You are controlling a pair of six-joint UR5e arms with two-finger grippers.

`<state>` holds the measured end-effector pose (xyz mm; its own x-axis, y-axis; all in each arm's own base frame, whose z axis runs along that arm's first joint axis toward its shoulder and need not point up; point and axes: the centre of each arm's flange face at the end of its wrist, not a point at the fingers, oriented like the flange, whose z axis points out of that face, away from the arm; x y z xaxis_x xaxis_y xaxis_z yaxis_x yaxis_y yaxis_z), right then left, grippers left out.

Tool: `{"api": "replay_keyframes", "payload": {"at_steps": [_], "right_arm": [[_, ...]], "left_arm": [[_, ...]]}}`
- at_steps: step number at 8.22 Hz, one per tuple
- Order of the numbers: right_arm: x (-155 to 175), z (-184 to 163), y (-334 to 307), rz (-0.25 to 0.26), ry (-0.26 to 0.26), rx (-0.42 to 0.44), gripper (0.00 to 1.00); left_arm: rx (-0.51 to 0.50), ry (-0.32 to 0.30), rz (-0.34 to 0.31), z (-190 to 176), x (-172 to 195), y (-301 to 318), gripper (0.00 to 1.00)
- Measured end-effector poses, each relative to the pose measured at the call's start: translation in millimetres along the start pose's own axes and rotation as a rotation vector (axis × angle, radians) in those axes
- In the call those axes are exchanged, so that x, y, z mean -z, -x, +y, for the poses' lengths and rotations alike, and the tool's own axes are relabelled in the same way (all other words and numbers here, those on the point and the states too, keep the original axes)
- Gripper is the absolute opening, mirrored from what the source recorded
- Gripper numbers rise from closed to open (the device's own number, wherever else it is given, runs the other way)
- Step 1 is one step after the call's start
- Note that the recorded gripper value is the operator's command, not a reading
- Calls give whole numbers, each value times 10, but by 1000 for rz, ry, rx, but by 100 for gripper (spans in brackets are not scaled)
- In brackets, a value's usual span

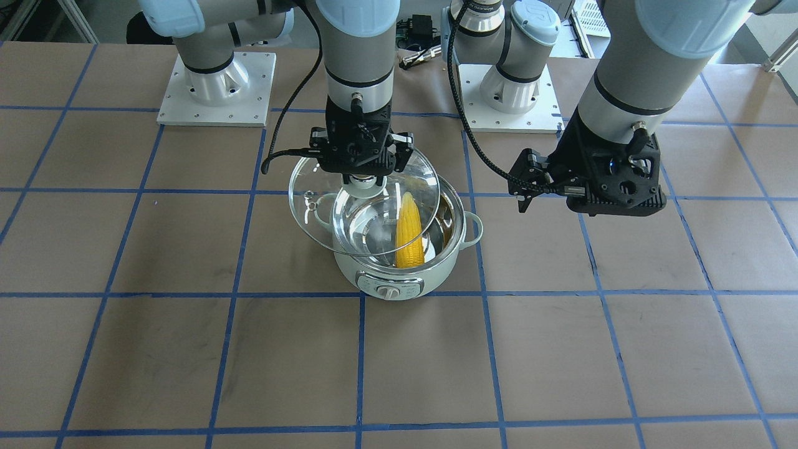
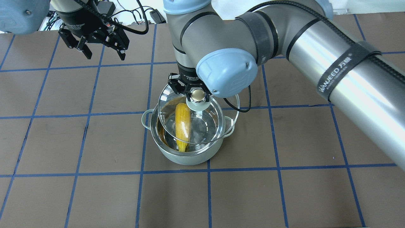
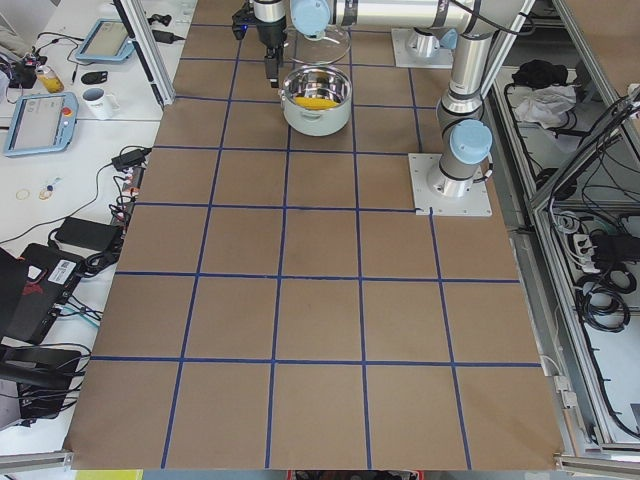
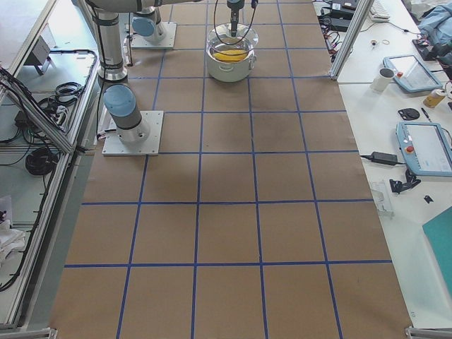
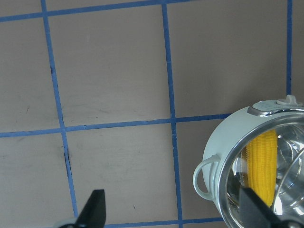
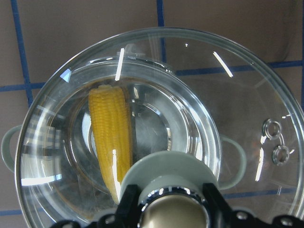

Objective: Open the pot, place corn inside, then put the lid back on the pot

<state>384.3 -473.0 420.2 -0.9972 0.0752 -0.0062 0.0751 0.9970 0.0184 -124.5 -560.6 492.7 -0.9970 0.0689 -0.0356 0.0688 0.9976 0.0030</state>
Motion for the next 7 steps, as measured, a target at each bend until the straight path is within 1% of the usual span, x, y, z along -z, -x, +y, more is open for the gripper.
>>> {"api": "replay_keyframes", "payload": {"at_steps": [2,4,7], "right_arm": [[-196,-8,189,-10,-2,-9,28],[-360,-7,312,-23,3,0,27],[-526,37,359,-15,19,11,27]], "left_arm": [[1,1,3,14,-20,2,100],[0,-9,1,37,39,-3,100],[0,-23,-4,135,134,-6,100]]}}
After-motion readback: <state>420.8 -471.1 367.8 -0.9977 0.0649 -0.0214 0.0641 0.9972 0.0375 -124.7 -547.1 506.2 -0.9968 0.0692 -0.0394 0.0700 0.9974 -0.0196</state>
